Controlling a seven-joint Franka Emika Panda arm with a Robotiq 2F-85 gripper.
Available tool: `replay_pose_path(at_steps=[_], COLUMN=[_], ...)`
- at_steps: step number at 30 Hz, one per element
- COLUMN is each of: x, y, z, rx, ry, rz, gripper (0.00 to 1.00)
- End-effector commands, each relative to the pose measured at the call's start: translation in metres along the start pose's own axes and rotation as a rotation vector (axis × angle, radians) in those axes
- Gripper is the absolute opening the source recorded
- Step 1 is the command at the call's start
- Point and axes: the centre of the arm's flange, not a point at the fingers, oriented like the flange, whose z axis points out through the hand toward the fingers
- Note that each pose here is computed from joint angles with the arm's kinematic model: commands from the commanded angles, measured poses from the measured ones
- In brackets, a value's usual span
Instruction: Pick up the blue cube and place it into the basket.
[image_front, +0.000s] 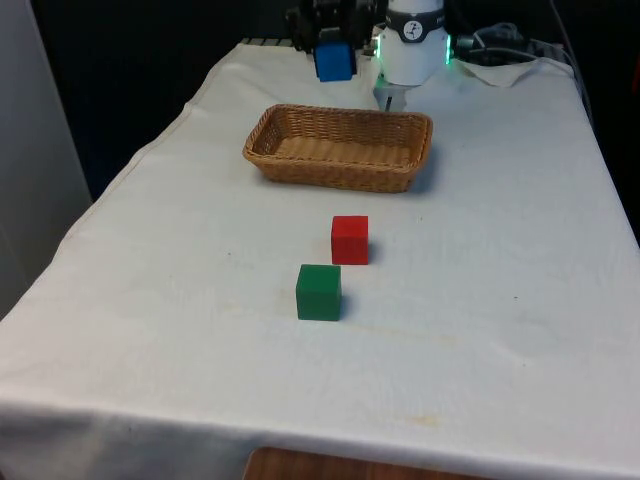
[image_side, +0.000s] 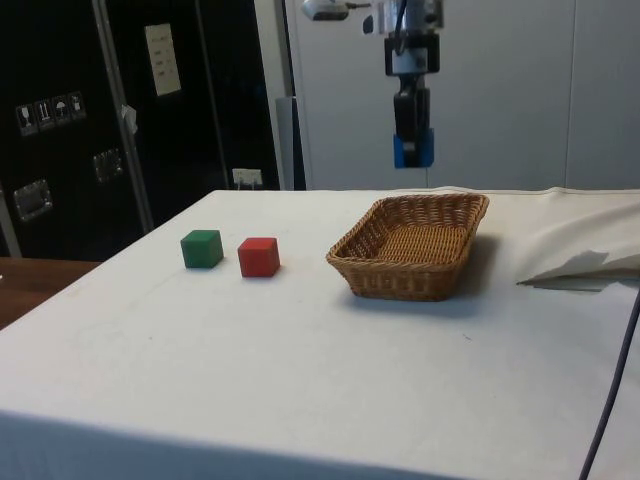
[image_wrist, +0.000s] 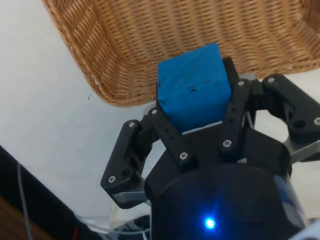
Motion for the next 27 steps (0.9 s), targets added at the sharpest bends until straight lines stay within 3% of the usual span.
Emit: replay_pose_path(at_steps=[1,6,14,15,16,22,23,27], x=[0.001,0.003,0.007,0.006,0.007,0.009,0.008,0.012], y=[-0.003,-0.007,-0.017,-0.016,-0.019,-0.023,-0.021,-0.025], z=[0.005,0.019,0.046,0.045,0.048,0.07,0.068,0.085], rx=[0.002,0.003,-0.015,-0.016,-0.017,-0.025,-0.026,-0.031], ry=[0.005,-0.007,0.007,-0.005,0.008,0.013,0.002,0.016], rz=[0.006,0.011,0.04,0.033,0.041,0.06,0.052,0.072], gripper=[0.0,0.0,0.0,0.0,0.0,0.0,0.0,0.0])
